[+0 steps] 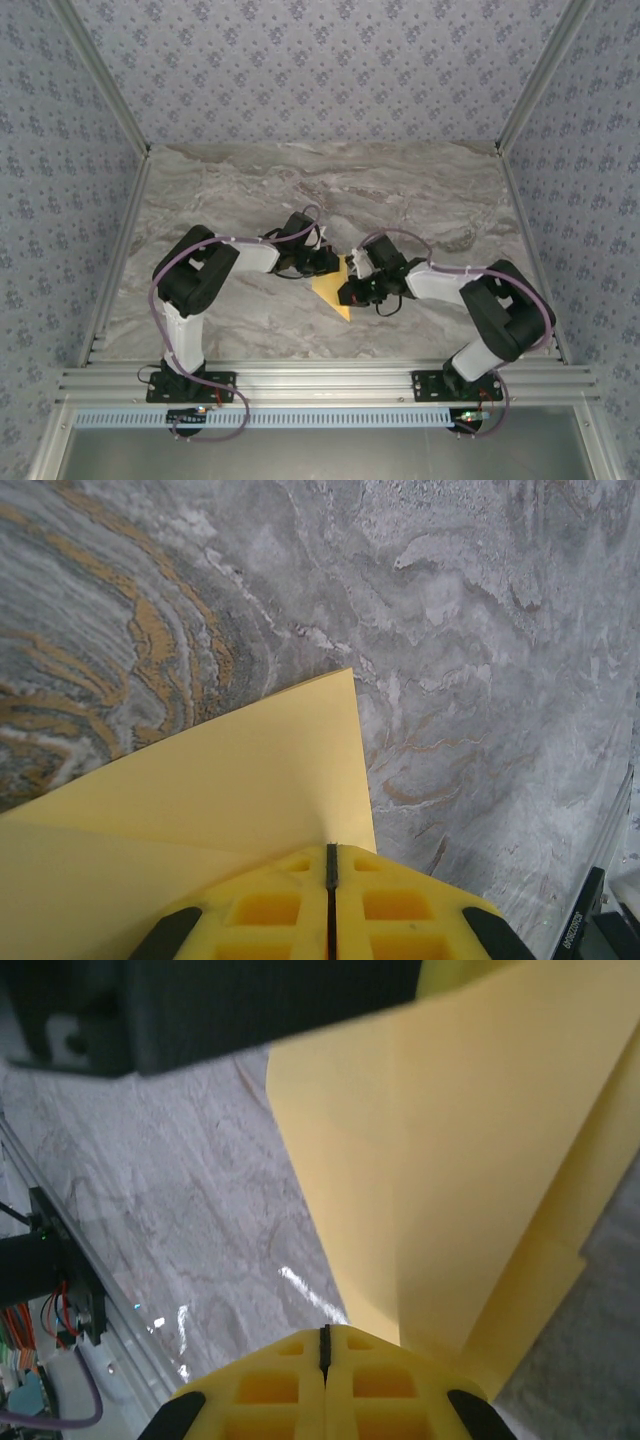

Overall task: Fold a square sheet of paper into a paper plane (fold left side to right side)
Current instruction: Fourth fold the wing at the center of the table, then turn over the paper at the center of the table.

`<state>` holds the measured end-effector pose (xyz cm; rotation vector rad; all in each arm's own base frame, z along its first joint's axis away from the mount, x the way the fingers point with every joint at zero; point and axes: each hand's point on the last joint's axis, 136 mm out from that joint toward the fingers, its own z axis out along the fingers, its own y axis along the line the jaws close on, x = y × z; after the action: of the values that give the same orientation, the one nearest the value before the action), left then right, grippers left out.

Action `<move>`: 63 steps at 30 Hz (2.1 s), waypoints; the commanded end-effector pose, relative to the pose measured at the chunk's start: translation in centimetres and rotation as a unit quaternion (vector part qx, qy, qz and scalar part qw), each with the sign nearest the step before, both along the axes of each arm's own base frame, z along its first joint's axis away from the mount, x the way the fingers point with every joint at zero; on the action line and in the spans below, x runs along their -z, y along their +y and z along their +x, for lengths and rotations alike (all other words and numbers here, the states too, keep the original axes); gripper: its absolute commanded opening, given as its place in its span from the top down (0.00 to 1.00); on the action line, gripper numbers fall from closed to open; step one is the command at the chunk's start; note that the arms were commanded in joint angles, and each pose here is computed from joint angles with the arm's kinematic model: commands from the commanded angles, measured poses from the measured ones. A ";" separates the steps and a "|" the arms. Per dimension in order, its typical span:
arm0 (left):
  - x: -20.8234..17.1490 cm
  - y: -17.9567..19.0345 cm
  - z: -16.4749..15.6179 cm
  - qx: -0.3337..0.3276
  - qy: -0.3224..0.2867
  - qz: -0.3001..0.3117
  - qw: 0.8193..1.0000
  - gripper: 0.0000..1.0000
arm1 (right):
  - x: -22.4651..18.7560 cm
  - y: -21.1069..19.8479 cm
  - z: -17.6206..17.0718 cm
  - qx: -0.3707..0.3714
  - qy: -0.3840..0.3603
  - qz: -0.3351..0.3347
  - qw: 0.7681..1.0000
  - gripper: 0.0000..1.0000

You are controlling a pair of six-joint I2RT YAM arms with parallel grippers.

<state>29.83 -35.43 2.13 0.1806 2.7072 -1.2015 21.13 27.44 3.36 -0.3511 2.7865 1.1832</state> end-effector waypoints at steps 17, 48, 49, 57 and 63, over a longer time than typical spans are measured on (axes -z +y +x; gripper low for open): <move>5.4 4.0 -0.1 -0.040 0.027 0.095 0.994 0.93 | 4.2 -2.2 -0.6 -0.006 0.021 -0.077 0.997 0.98; -8.7 4.6 2.8 -0.061 -0.072 -0.007 0.996 0.61 | -6.0 -6.0 0.1 0.054 -0.123 0.021 0.991 0.63; -8.5 5.0 2.5 -0.066 -0.070 -0.004 0.995 0.60 | -6.0 -6.0 0.5 0.056 -0.130 0.020 0.990 0.60; -3.8 5.7 0.6 -0.087 -0.011 -0.004 0.996 0.59 | -6.9 -4.1 2.5 0.031 -0.138 0.041 0.989 0.52; -1.9 4.9 0.8 -0.087 0.007 -0.002 0.996 0.58 | -6.2 -4.5 2.2 0.040 -0.132 0.033 0.990 0.51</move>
<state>29.88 -29.25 3.26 -0.0736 2.7143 -1.1057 23.12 22.80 8.97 -0.3412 2.5323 1.1118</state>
